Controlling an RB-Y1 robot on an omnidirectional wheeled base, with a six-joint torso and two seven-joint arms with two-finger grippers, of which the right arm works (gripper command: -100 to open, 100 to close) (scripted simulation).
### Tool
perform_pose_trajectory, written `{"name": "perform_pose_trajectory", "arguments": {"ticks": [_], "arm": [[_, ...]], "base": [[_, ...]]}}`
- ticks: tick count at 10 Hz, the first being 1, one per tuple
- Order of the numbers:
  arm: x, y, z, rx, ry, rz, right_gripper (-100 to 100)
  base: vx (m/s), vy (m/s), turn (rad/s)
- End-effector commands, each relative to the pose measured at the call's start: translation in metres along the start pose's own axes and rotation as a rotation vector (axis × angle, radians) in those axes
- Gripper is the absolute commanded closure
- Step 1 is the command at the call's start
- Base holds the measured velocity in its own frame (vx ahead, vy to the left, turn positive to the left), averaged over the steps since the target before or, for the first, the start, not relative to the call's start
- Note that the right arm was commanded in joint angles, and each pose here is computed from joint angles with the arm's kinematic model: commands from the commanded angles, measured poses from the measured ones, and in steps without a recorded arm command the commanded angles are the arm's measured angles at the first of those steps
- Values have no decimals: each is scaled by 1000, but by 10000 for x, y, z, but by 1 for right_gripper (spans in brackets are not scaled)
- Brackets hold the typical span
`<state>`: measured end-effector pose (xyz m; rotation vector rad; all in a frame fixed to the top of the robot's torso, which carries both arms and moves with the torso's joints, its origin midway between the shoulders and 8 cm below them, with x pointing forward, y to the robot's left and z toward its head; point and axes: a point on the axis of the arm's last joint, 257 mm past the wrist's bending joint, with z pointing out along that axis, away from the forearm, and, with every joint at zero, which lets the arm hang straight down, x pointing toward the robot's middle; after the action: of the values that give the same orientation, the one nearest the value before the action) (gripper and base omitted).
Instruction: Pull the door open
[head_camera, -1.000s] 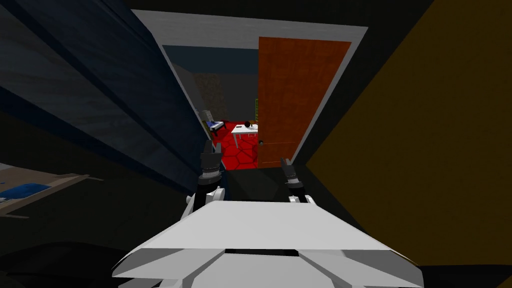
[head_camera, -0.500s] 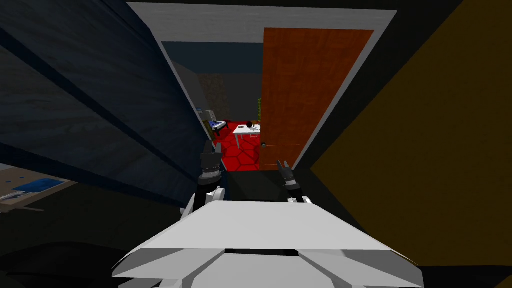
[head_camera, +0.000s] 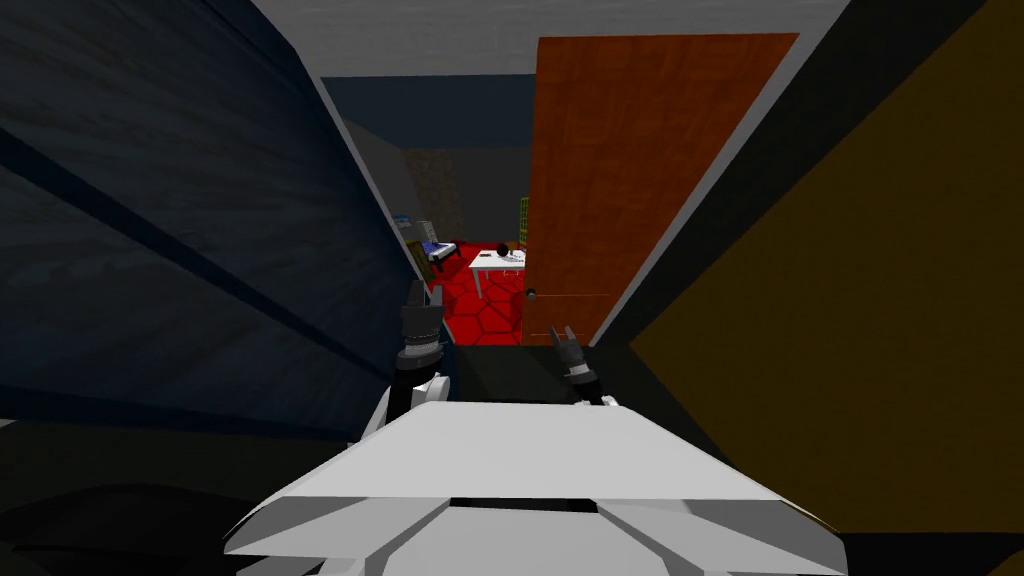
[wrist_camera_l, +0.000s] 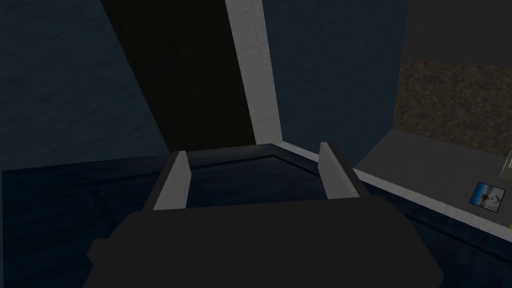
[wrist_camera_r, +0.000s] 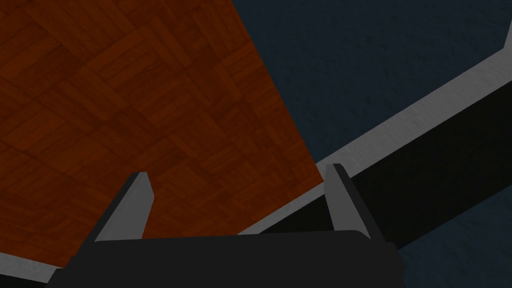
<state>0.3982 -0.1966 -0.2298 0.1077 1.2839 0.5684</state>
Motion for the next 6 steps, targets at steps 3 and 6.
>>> {"name": "perform_pose_trajectory", "arguments": {"ticks": [3, 6], "arm": [[282, -39, -73, -3, 58, -77, -100], [499, -51, -148, -9, 104, -134, -100]], "base": [[120, -9, 33], [140, 2, 8]]}}
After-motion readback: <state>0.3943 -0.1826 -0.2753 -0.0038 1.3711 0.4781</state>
